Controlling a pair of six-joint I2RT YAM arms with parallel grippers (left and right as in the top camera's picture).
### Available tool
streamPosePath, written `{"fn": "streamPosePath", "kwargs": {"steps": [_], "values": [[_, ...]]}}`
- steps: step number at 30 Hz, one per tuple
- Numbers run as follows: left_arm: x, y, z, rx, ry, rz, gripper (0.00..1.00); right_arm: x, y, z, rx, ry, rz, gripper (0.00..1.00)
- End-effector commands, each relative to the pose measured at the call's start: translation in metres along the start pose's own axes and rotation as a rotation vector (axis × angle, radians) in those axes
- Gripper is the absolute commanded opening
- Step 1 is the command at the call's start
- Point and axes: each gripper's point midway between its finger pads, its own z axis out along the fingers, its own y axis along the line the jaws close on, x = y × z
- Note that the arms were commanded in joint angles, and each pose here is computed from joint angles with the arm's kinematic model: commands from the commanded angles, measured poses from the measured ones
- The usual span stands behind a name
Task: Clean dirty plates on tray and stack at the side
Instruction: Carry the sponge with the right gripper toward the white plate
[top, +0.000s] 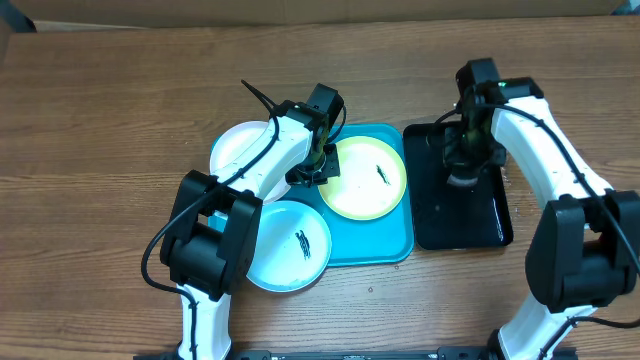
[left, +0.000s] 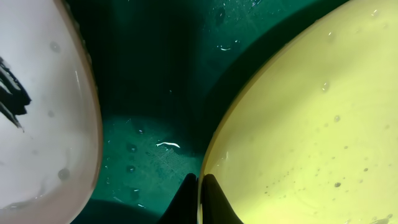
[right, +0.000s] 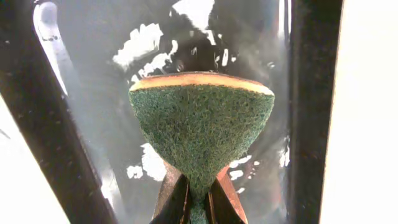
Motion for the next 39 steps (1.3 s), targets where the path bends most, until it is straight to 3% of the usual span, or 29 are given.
{"fn": "streamPosePath", "kwargs": {"steps": [1,9,22,39], "values": [[0.003,0.006,0.008,-0.028,0.009,-0.003,0.04,0.0,-0.002,-0.01,-0.01,-0.023,0.05,0.04],[0.003,0.005,0.008,-0.025,0.012,-0.002,0.04,0.013,-0.003,0.016,-0.006,0.006,0.057,0.04],[0.001,0.004,0.008,-0.019,0.003,-0.003,0.04,-0.003,0.006,-0.038,-0.063,-0.018,-0.018,0.04],[-0.006,0.017,0.007,-0.004,0.018,-0.071,0.04,0.011,0.009,-0.022,-0.068,0.032,-0.027,0.04]]}}
